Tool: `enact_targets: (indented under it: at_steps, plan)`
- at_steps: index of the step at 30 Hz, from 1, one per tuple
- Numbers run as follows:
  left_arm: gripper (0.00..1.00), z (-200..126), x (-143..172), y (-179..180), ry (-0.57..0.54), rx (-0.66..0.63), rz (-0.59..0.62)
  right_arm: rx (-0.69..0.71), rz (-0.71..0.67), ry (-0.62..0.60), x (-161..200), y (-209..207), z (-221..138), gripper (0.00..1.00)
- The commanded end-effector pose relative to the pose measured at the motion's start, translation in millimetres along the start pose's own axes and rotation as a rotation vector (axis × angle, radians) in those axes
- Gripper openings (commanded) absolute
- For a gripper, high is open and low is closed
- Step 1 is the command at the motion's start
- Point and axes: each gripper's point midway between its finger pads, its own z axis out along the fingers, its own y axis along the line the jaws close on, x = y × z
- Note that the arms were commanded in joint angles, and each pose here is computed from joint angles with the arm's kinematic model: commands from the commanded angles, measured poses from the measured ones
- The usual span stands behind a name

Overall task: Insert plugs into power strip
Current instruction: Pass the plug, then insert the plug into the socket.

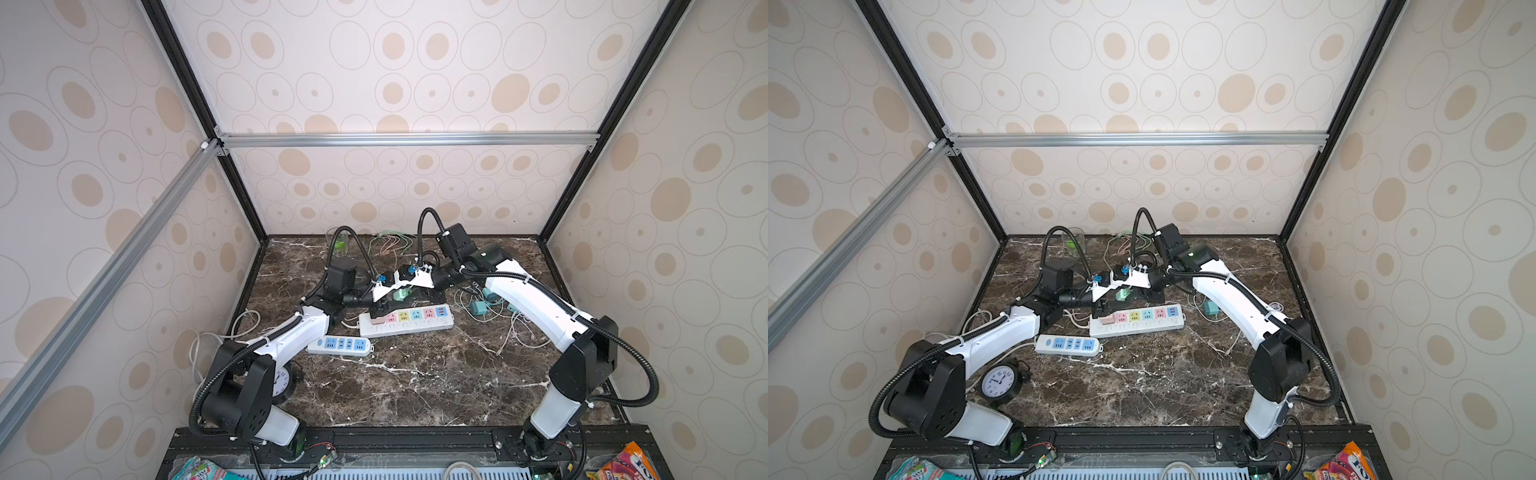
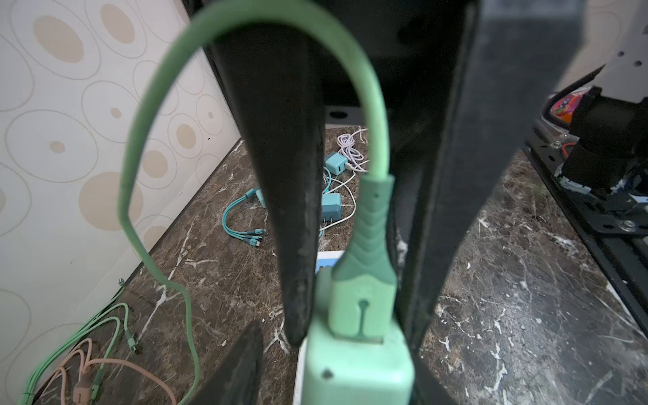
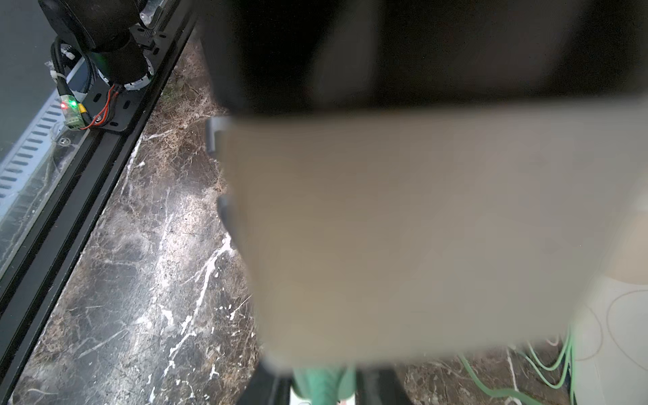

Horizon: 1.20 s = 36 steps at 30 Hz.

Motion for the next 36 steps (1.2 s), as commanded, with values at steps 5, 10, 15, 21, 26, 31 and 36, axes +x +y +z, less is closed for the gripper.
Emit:
enact_targets:
  at_steps: [5, 10, 15, 21, 26, 31, 36]
  plan:
    - [0.83, -23.0, -10.2, 28.1, -0.026, -0.229, 0.035, -0.032, 0.001, 0.012, 8.6, 5.3, 7.3, 0.00]
    - [0.99, -47.8, -2.3, 48.6, -0.018, -0.424, 0.013, -0.027, 0.016, 0.042, 18.8, 1.4, 14.2, 0.00]
    - [0.98, -92.2, -4.9, 69.9, -0.057, -0.721, -0.057, -0.040, 0.041, 0.061, 27.8, 0.2, 22.6, 0.00]
    - [0.98, -161.1, -7.1, 82.9, -0.095, -1.063, -0.227, -0.105, 0.093, 0.120, 44.6, 6.2, 38.3, 0.00]
    - [0.98, -198.3, -17.8, 72.7, -0.137, -1.177, -0.276, -0.164, 0.080, 0.204, 60.1, 18.2, 60.5, 0.00]
    - [0.98, -234.8, -15.9, 65.7, -0.144, -1.320, -0.358, -0.227, 0.066, 0.296, 76.1, 30.1, 82.8, 0.00]
    - [0.98, -257.4, -1.3, 61.9, -0.082, -1.435, -0.436, -0.233, 0.047, 0.331, 83.8, 30.0, 101.1, 0.00]
